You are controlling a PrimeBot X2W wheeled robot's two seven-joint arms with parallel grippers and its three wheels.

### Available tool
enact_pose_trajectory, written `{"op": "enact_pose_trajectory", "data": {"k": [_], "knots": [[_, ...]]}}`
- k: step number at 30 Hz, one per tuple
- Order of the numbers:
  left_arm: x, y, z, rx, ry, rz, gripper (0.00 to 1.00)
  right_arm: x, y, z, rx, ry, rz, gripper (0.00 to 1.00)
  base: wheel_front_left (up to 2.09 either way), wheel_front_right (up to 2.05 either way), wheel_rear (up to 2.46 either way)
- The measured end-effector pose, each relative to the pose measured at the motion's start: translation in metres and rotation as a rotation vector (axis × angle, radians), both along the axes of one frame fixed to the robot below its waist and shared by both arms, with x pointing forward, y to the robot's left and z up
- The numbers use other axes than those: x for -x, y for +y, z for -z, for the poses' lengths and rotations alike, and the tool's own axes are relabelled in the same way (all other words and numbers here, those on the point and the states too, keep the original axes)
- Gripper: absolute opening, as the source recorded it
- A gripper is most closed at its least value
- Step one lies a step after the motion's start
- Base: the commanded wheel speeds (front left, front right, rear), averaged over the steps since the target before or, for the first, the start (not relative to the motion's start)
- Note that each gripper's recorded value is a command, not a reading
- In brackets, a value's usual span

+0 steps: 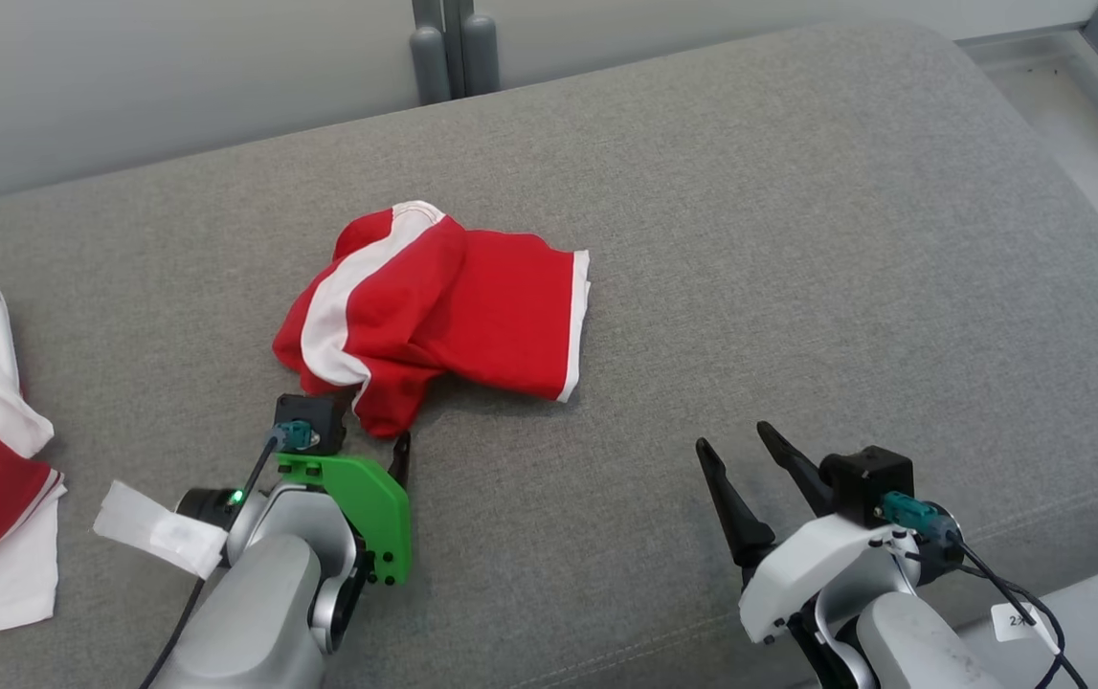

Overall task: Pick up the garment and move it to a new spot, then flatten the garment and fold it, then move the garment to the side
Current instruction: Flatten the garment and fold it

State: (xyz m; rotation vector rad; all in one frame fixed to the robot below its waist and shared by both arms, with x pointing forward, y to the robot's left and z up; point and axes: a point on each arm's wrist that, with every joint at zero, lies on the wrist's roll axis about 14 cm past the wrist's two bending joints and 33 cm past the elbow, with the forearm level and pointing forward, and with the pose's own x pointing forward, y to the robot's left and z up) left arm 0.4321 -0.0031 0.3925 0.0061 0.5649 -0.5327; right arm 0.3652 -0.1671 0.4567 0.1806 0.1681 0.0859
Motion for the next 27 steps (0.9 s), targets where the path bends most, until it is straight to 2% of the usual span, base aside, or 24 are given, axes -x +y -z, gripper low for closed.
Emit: {"op": "enact_pose_trajectory", "data": {"k": [8, 9, 10, 11, 17, 21, 27], "knots": [[-0.015, -0.008, 0.011, -0.021, 0.015, 0.028, 1.00, -0.002, -0.011, 0.009, -0.003, 0.024, 0.034, 1.00, 0.00, 0.00, 0.00], [-0.017, -0.008, 0.011, -0.023, 0.013, 0.029, 0.57, -0.002, -0.011, 0.010, -0.004, 0.026, 0.035, 1.00, 0.00, 0.00, 0.00], [-0.019, -0.007, 0.010, -0.022, 0.004, 0.026, 0.05, -0.002, -0.011, 0.010, -0.005, 0.025, 0.036, 1.00, 0.00, 0.00, 0.00], [-0.021, -0.005, 0.008, -0.026, -0.008, 0.023, 0.00, -0.002, -0.011, 0.010, -0.006, 0.023, 0.037, 1.00, 0.00, 0.00, 0.00], [-0.045, 0.025, -0.017, -0.093, -0.178, -0.057, 0.00, -0.004, -0.007, 0.009, -0.019, 0.014, 0.027, 1.00, 0.00, 0.00, 0.00], [-0.064, 0.044, -0.053, -0.116, -0.332, -0.108, 0.00, -0.005, 0.000, 0.006, -0.028, 0.006, 0.009, 1.00, 0.00, 0.00, 0.00], [-0.081, 0.053, -0.117, -0.135, -0.558, -0.109, 0.00, -0.004, 0.009, 0.000, -0.040, -0.013, -0.016, 1.00, 0.00, 0.00, 0.00]]}}
